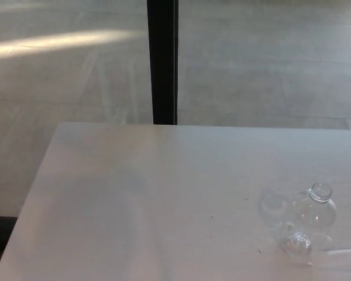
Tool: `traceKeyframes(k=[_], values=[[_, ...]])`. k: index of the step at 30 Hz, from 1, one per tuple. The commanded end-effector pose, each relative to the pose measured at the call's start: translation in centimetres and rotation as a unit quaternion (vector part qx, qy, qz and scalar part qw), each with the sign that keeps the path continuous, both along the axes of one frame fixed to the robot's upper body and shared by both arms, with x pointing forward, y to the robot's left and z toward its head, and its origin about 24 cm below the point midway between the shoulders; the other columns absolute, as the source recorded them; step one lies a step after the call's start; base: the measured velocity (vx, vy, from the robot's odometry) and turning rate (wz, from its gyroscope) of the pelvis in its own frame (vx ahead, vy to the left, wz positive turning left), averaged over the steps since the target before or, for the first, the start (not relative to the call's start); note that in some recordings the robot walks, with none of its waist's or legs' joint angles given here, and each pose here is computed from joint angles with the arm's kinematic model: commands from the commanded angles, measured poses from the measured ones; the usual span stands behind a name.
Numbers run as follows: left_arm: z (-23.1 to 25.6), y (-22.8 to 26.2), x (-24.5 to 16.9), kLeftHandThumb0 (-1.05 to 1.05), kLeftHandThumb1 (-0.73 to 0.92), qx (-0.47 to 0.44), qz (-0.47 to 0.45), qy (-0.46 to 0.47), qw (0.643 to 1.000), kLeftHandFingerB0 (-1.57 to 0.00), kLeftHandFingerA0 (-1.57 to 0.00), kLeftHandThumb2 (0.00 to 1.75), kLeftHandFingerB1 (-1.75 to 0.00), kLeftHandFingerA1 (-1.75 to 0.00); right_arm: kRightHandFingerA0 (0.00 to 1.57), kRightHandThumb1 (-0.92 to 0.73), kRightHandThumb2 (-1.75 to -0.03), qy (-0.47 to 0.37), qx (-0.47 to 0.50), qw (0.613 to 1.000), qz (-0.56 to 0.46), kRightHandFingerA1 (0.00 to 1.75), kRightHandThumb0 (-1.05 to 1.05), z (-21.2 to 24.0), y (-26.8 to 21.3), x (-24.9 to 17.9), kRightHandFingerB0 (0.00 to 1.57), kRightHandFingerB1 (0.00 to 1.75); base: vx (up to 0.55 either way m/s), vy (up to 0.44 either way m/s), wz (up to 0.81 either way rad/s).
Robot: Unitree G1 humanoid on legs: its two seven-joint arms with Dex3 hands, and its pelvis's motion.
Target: The robot uses its right hand to grab and lift the lid of the spray bottle kept in the middle of the desk and places the lid on the right side of the bottle
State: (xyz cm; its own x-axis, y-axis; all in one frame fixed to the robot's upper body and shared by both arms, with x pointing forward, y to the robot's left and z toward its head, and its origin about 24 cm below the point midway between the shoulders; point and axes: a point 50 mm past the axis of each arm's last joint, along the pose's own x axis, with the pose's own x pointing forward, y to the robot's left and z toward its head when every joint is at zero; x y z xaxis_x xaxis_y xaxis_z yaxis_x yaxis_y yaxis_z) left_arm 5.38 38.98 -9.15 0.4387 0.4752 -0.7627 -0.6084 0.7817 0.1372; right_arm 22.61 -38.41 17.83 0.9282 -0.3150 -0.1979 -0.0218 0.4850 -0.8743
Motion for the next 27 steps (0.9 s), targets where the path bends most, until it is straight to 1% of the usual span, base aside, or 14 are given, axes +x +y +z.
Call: traceKeyframes(k=[1,2,3,4,7,8,9,10,11,13,16,18,24,27], values=[[0.3,0.4,0.2,-0.85,0.89,0.008,0.001,-0.005,1.000,-0.36,-0.56,0.67,-0.37,-0.49,0.00,-0.65,-0.61,-0.278,0.212,0.870,-0.347,1.00,-0.74,-1.2,-10.2,-10.7,0.14,0.92,0.00,0.000,0.00],[0.4,0.4,0.2,-0.81,0.70,0.008,-0.002,-0.006,1.000,-0.29,-0.47,1.08,-0.50,-0.59,0.00,-0.70,-0.60,-0.282,0.217,0.855,-0.377,1.03,-0.73,-2.0,-10.8,-11.5,0.09,0.98,0.00,0.000,0.00],[0.4,0.4,0.2,-0.81,0.70,0.007,-0.002,-0.008,1.000,-0.29,-0.47,1.08,-0.50,-0.59,0.00,-0.70,-0.60,-0.278,0.217,0.850,-0.392,1.03,-0.73,-2.6,-11.2,-11.9,0.09,0.98,0.00,0.000,0.00],[0.4,0.4,0.2,-0.84,0.91,0.009,-0.003,-0.006,1.000,-0.35,-0.56,0.67,-0.37,-0.49,0.00,-0.69,-0.56,-0.283,0.225,0.840,-0.405,1.09,-0.71,-3.4,-11.5,-12.3,0.10,0.99,0.00,0.000,0.00],[0.4,0.5,0.1,-0.86,0.90,0.011,-0.003,-0.004,1.000,-0.36,-0.57,0.67,-0.37,-0.49,0.00,-0.64,-0.54,-0.282,0.299,0.801,-0.436,1.04,-0.62,-7.4,-11.7,-13.8,0.04,1.07,0.00,0.000,0.00],[0.4,0.5,0.1,-0.82,0.70,0.013,-0.003,-0.002,1.000,-0.31,-0.51,1.09,-0.51,-0.60,0.00,-0.64,-0.54,-0.271,0.305,0.796,-0.447,1.04,-0.62,-8.1,-11.4,-14.0,0.05,1.04,0.00,0.000,0.00],[0.4,0.5,0.1,-0.84,0.90,0.014,0.000,-0.002,1.000,-0.35,-0.57,0.67,-0.37,-0.49,0.00,-0.65,-0.54,-0.265,0.307,0.790,-0.460,1.04,-0.62,-9.0,-11.1,-14.2,0.06,1.05,0.00,0.000,0.00],[0.5,0.5,0.1,-0.84,0.91,0.013,-0.002,-0.003,1.000,-0.34,-0.55,0.68,-0.37,-0.49,0.00,-0.66,-0.55,-0.260,0.310,0.785,-0.469,1.04,-0.64,-10.0,-10.9,-14.4,0.04,1.00,0.00,0.000,0.00],[0.4,0.4,0.1,-0.84,0.90,0.012,-0.004,-0.001,1.000,-0.31,-0.54,0.68,-0.36,-0.48,0.21,-0.47,-1.06,-0.254,0.305,0.786,-0.474,0.71,-0.40,-10.8,-10.8,-14.9,0.12,0.64,0.00,0.000,0.00],[0.2,0.2,0.1,-0.85,0.90,0.009,-0.005,0.001,1.000,-0.32,-0.54,0.67,-0.37,-0.49,0.21,-0.48,-1.07,-0.249,0.307,0.784,-0.479,0.71,-0.40,-11.7,-10.6,-15.4,0.13,0.64,0.00,0.000,0.00],[0.3,0.3,-0.1,-0.85,0.90,0.011,-0.007,0.004,1.000,-0.33,-0.55,0.67,-0.37,-0.49,0.07,-0.45,-1.00,-0.237,0.358,0.761,-0.486,0.69,-0.55,-14.2,-9.5,-15.3,0.04,0.64,0.00,0.000,0.00],[0.2,0.3,-0.2,-0.86,0.90,0.020,-0.017,0.015,1.000,-0.33,-0.56,0.68,-0.38,-0.50,0.00,-0.65,-0.62,-0.226,0.395,0.741,-0.494,0.96,-0.57,-15.8,-8.7,-15.3,0.00,0.86,0.00,0.000,0.00],[0.1,0.3,-0.5,-0.84,0.89,0.016,-0.004,0.025,1.000,-0.35,-0.57,0.68,-0.37,-0.47,0.16,-0.59,-0.58,-0.159,0.403,0.739,-0.517,1.07,-0.62,-19.5,-6.5,-16.0,0.00,0.90,0.00,0.000,0.00],[0.1,0.3,-0.3,-0.82,0.90,0.015,-0.009,0.025,1.000,-0.34,-0.55,0.67,-0.37,-0.47,0.00,-0.61,-0.66,-0.144,0.413,0.743,-0.506,1.12,-0.59,-20.3,-5.7,-16.2,0.00,1.01,0.00,0.000,0.00]])
